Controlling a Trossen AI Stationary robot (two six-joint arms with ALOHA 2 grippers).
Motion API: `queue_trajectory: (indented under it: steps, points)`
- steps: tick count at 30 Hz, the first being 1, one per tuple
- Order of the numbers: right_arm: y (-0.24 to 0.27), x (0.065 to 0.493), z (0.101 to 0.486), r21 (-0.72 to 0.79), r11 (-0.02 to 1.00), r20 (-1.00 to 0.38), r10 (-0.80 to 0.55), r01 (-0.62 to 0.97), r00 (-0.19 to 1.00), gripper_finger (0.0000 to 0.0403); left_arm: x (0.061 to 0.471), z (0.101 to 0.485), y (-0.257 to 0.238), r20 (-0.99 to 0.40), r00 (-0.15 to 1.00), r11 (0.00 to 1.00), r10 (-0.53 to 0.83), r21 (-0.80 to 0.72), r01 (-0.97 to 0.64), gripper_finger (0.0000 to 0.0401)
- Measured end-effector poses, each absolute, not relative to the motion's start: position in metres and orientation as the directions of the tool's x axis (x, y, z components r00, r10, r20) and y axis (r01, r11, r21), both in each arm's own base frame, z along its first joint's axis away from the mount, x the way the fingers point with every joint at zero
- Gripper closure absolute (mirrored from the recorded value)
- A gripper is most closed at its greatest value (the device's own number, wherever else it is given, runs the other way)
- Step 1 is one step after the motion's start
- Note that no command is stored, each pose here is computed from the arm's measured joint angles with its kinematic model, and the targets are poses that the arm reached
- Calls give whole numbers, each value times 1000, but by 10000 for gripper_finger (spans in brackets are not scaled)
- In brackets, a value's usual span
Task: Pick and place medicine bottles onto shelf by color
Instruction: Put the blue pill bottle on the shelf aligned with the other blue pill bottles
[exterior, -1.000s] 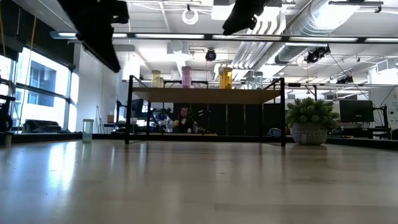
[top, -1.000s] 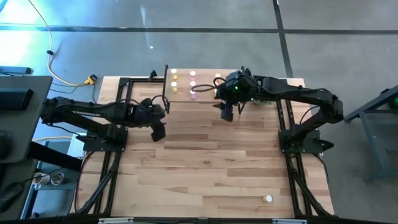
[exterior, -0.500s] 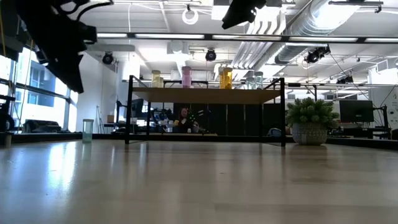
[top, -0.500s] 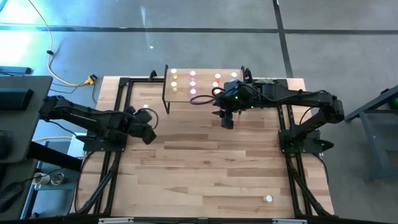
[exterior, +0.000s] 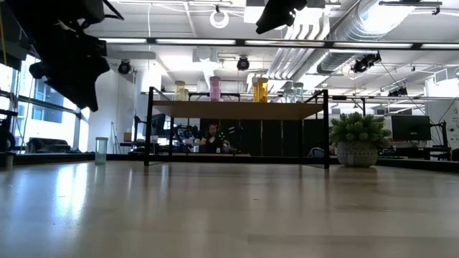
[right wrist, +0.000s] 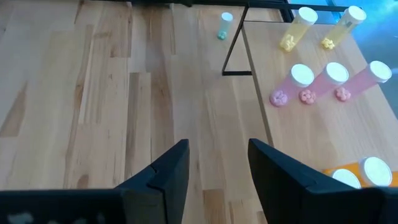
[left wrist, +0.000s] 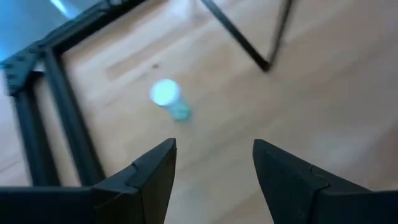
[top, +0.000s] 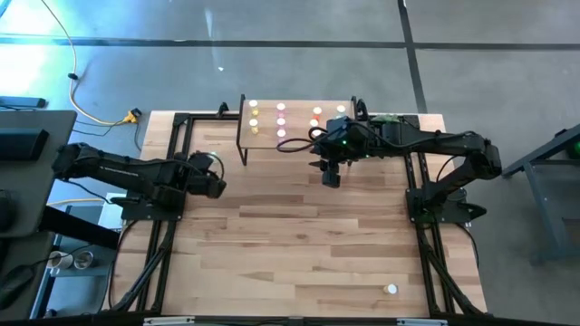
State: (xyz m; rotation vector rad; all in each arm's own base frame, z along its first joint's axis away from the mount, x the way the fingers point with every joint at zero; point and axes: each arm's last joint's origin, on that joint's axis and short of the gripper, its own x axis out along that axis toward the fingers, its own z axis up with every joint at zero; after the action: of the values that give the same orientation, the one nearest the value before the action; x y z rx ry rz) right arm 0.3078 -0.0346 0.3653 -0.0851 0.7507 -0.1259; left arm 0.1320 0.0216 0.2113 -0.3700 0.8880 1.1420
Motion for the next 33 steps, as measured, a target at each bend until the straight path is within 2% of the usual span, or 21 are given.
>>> queue_trajectory:
  steps: [4, 7, 13, 17, 23, 29, 33]
  points:
    - [-35, 308, 365, -122, 989, -674, -144, 84, 725, 247, 130, 221, 42, -763, 72, 320, 642, 182, -930, 197]
    - [-35, 308, 365, -122, 989, -674, -144, 83, 725, 247, 128, 230, 57, -801, 53, 277, 597, 143, -950, 197]
    - [-35, 308, 365, -105, 990, -675, -144, 98, 724, 247, 121, 232, 75, -827, 13, 276, 562, 173, -945, 197]
    - [-35, 308, 365, -103, 990, -676, -143, 101, 723, 247, 118, 219, 73, -827, 0, 267, 563, 182, -946, 197]
    - [-35, 308, 365, -109, 990, -675, -143, 93, 724, 247, 119, 192, 66, -828, 58, 226, 557, 84, -971, 197]
    - [-35, 309, 366, -112, 990, -669, -140, 88, 730, 247, 118, 170, 63, -808, 67, 137, 585, 17, -990, 197]
    - [-35, 309, 366, -112, 990, -669, -141, 88, 730, 247, 119, 158, 62, -779, 98, 131, 619, -20, -991, 197]
